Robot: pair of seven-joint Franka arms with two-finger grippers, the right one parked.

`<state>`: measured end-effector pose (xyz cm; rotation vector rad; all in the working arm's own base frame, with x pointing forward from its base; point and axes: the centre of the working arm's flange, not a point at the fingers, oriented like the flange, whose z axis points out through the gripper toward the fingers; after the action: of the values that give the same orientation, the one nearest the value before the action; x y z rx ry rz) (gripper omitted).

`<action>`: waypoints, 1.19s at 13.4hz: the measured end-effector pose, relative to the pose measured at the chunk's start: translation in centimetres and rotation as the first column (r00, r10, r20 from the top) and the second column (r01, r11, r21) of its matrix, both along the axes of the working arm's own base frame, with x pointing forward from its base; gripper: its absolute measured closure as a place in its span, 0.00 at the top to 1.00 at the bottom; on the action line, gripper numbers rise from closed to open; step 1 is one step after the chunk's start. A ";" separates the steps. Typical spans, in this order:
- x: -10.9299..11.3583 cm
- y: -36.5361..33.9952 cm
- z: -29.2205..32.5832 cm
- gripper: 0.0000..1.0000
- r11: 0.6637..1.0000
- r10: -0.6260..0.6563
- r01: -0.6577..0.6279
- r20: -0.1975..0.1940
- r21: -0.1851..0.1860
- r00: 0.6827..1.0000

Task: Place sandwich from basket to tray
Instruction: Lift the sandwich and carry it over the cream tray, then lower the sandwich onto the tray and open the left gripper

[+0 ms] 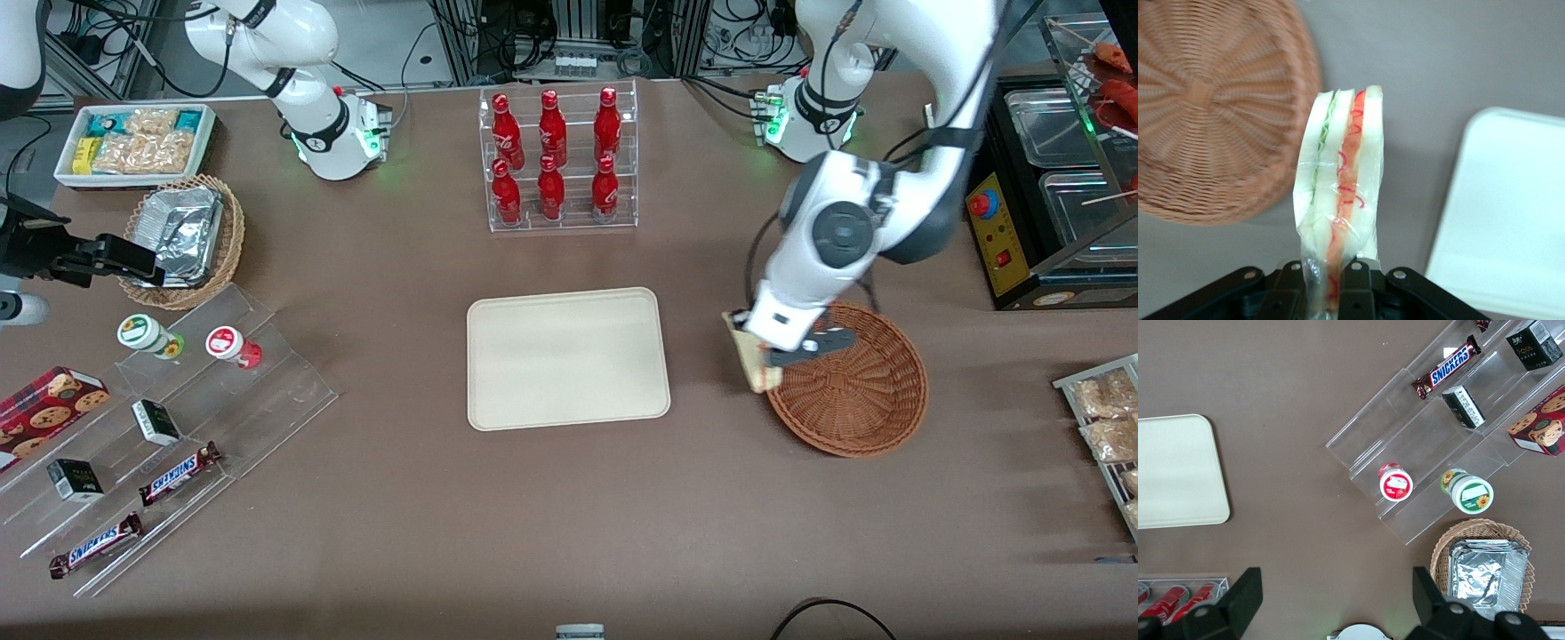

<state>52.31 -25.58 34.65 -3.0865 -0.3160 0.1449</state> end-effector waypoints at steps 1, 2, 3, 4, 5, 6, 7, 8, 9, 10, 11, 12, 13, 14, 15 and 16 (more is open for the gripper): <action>-0.6 -2.4 -0.2 0.16 0.999 -0.035 0.035 -0.001 -0.006 0.999; -1.2 -4.9 -0.4 0.16 0.998 -0.067 0.067 0.001 -0.010 0.998; -1.9 -7.4 -0.6 0.16 0.995 -0.100 0.100 0.003 -0.014 0.995; -2.4 -9.8 -0.8 0.16 0.991 -0.129 0.129 0.006 -0.018 0.992; -2.9 -12.1 -1.1 0.16 0.989 -0.144 0.145 0.010 -0.022 0.989; -3.3 -14.4 -1.4 0.16 0.989 -0.147 0.147 0.015 -0.026 0.989; -3.7 -16.6 -1.7 0.16 0.989 -0.145 0.145 0.021 -0.029 0.989; -4.2 -18.9 -2.2 0.16 0.989 -0.142 0.143 0.024 -0.032 0.990; -4.8 -21.2 -2.9 0.16 0.990 -0.135 0.136 0.027 -0.034 0.991; -5.2 -23.2 -3.6 0.16 0.991 -0.125 0.126 0.029 -0.036 0.992; -5.3 -24.8 -4.4 0.16 0.992 -0.116 0.117 0.029 -0.037 0.993; -5.4 -26.3 -5.4 0.16 0.994 -0.105 0.106 0.028 -0.031 0.994; -5.3 -27.4 -6.4 0.16 0.995 -0.094 0.095 0.029 -0.018 0.995; -5.0 -28.1 -7.4 0.16 0.996 -0.085 0.085 0.026 0.001 0.996; -4.6 -28.4 -8.1 0.16 0.997 -0.081 0.080 0.019 0.018 0.997; -4.2 -28.6 -8.5 0.16 0.996 -0.081 0.080 0.014 0.029 0.997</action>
<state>48.06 -54.18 26.11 -3.0669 -0.1921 0.1142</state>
